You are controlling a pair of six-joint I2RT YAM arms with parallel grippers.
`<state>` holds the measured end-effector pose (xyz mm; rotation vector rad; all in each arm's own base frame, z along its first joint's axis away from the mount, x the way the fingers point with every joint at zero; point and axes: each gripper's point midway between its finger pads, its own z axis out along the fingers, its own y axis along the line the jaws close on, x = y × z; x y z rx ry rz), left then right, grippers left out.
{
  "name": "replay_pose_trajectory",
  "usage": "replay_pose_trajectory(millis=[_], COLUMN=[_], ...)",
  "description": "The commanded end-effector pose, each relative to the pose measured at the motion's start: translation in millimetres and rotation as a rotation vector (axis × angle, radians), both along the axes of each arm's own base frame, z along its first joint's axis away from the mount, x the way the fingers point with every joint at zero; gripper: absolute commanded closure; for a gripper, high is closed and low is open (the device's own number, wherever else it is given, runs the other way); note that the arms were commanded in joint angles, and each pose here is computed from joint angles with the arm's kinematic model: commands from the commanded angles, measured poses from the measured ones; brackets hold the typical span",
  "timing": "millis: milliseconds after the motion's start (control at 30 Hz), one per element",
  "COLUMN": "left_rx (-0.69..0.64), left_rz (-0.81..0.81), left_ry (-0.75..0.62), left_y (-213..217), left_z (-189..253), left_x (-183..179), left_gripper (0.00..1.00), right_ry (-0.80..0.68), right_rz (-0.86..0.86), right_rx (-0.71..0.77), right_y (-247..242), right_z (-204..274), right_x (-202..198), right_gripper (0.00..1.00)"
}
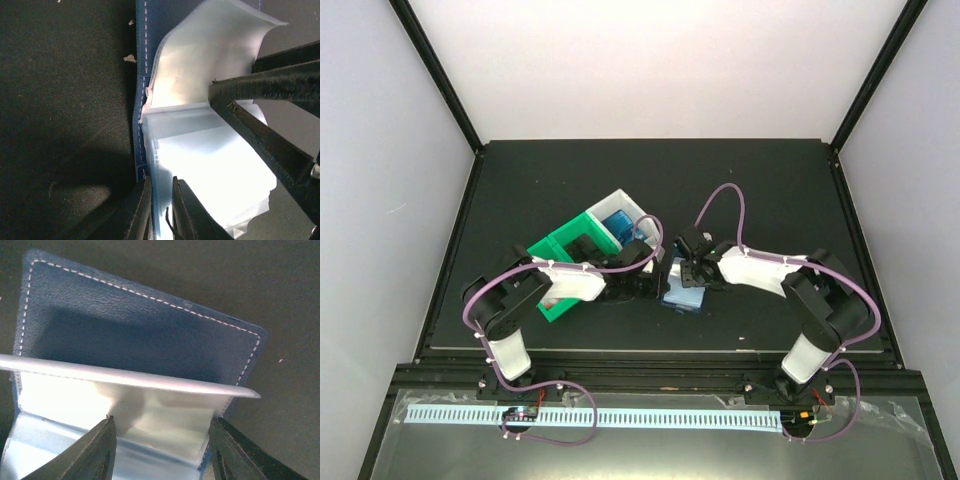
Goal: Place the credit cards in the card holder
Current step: Open the card holder at the center of the board.
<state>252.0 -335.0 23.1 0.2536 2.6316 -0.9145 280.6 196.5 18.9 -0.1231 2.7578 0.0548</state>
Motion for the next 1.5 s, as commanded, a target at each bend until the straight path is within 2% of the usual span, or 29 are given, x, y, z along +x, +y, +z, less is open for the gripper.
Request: replay_pose_trajectory(millis=[0, 133, 333, 433, 567, 733, 833, 1067, 1300, 1467], left_rx=[0.080, 0.065, 0.024, 0.000, -0.033, -0.053, -0.052, -0.067, -0.066, -0.062], left_rz=[-0.012, -0.027, -0.046, -0.057, -0.069, -0.064, -0.043, -0.026, -0.022, -0.032], left_ry=[0.040, 0.033, 0.023, 0.023, 0.017, 0.003, -0.005, 0.011, 0.036, 0.025], left_y=[19, 17, 9, 4, 0, 7, 18, 38, 41, 35], left_z=[-22, -16, -1, 7, 21, 38, 46, 52, 38, 34], left_x=[-9, -8, -4, -1, -1, -8, -14, -35, -41, -35], left_gripper=[0.86, 0.86, 0.85, 0.84, 0.82, 0.78, 0.71, 0.68, 0.73, 0.76], right_ry=[-0.043, 0.006, 0.137, 0.212, 0.274, 0.268, 0.279, 0.327, 0.254, 0.198], right_rz=[-0.033, -0.031, -0.056, -0.067, -0.109, -0.247, -0.317, -0.378, -0.384, -0.281], right_rx=[0.024, -0.024, -0.045, 0.002, 0.206, 0.417, 0.531, 0.687, 0.684, 0.639], right_y=[4, -1, -21, -22, -1, 14, 26, 57, 53, 49], right_z=[11, -2, -25, -30, -24, -7, 0, 7, 17, 34], right_x=[19, 15, -28, -56, -79, -84, -84, -94, -94, -93], right_gripper=[0.47, 0.47, 0.50, 0.51, 0.52, 0.51, 0.51, 0.52, 0.54, 0.53])
